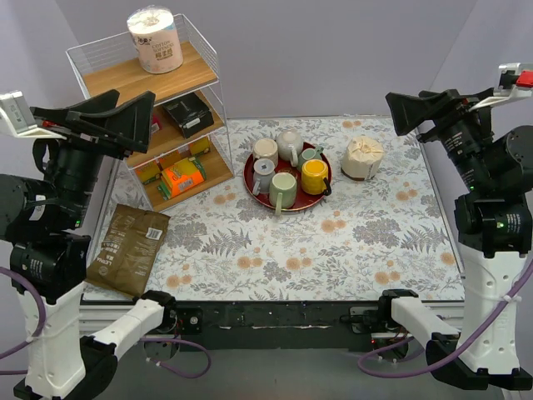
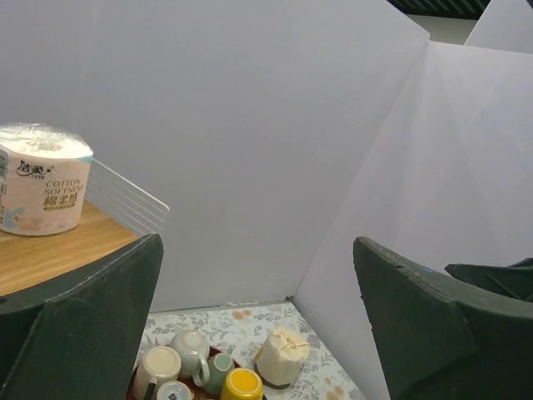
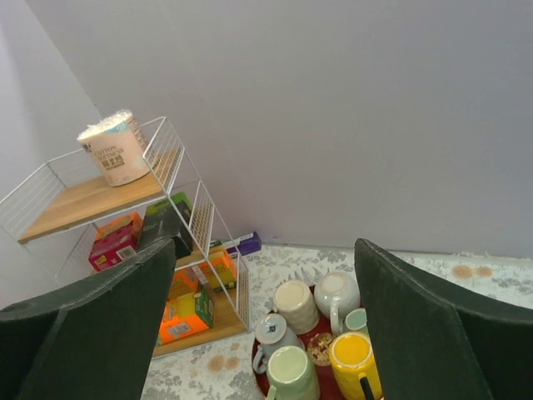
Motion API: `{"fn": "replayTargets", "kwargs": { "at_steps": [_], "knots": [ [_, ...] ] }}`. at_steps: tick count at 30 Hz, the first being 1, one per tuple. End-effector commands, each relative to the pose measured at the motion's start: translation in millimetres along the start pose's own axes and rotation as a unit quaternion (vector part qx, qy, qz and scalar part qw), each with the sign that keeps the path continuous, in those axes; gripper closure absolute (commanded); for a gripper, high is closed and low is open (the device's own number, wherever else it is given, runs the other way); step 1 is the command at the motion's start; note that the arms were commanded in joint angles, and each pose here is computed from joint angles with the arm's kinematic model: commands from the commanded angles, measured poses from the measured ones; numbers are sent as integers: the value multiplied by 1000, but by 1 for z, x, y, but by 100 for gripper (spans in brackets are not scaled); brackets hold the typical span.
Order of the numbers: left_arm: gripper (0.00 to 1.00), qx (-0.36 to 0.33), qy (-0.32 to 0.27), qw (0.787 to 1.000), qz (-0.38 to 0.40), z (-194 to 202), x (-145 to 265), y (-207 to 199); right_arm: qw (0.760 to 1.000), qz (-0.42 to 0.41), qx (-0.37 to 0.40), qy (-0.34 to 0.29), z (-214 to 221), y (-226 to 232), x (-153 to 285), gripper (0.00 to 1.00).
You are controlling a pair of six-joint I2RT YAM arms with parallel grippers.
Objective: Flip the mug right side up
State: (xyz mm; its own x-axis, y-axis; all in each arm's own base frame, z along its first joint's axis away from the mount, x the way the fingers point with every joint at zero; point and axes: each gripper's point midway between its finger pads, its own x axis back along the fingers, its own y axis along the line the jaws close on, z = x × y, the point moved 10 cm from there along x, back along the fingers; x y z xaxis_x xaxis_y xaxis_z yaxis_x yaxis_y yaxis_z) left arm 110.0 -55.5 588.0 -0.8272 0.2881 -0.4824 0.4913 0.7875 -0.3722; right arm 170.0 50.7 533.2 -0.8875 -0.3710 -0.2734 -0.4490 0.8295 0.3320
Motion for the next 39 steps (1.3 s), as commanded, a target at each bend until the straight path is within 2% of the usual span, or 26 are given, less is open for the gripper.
{"fn": "replayTargets", "kwargs": {
  "at_steps": [1, 4, 5, 7, 10, 12, 17, 21, 22, 26, 29, 36, 39],
  "knots": [
    [2, -6, 41, 999, -2, 23, -6, 9, 999, 9, -11, 33, 11, -6, -5, 2],
    [2, 22, 93, 995, 8, 53, -7, 16, 994, 30, -40, 97, 28, -16, -14, 1],
    [2, 33, 116, 992, 32, 64, -4, 15, 990, 43, -53, 127, 39, -21, -16, 2],
    [2, 65, 180, 981, 31, 104, -2, 28, 983, 60, -67, 159, 56, -30, -17, 2],
    [2, 114, 273, 953, 63, 151, 11, 36, 973, 86, -88, 197, 88, -43, -10, 1],
    [2, 136, 312, 936, 88, 169, 21, 36, 970, 89, -94, 207, 100, -45, -3, 1],
    [2, 185, 393, 897, 83, 218, 47, 45, 940, 139, -130, 283, 164, -62, 15, 3],
    [2, 212, 425, 879, 49, 247, 62, 49, 923, 165, -120, 326, 203, -54, 19, 4],
    [2, 211, 423, 881, 37, 251, 64, 50, 921, 151, -115, 340, 214, -45, 19, 4],
    [2, 226, 451, 864, -5, 282, 80, 49, 907, 159, -97, 377, 256, -31, 14, 4],
    [2, 233, 478, 846, -27, 302, 96, 51, 900, 171, -62, 396, 285, -16, 8, 5],
    [2, 222, 462, 855, -86, 299, 103, 59, 886, 226, -3, 404, 332, 28, -20, 5],
    [2, 216, 466, 851, -110, 300, 105, 62, 878, 251, 23, 406, 344, 42, -38, 6]
  ]
}}
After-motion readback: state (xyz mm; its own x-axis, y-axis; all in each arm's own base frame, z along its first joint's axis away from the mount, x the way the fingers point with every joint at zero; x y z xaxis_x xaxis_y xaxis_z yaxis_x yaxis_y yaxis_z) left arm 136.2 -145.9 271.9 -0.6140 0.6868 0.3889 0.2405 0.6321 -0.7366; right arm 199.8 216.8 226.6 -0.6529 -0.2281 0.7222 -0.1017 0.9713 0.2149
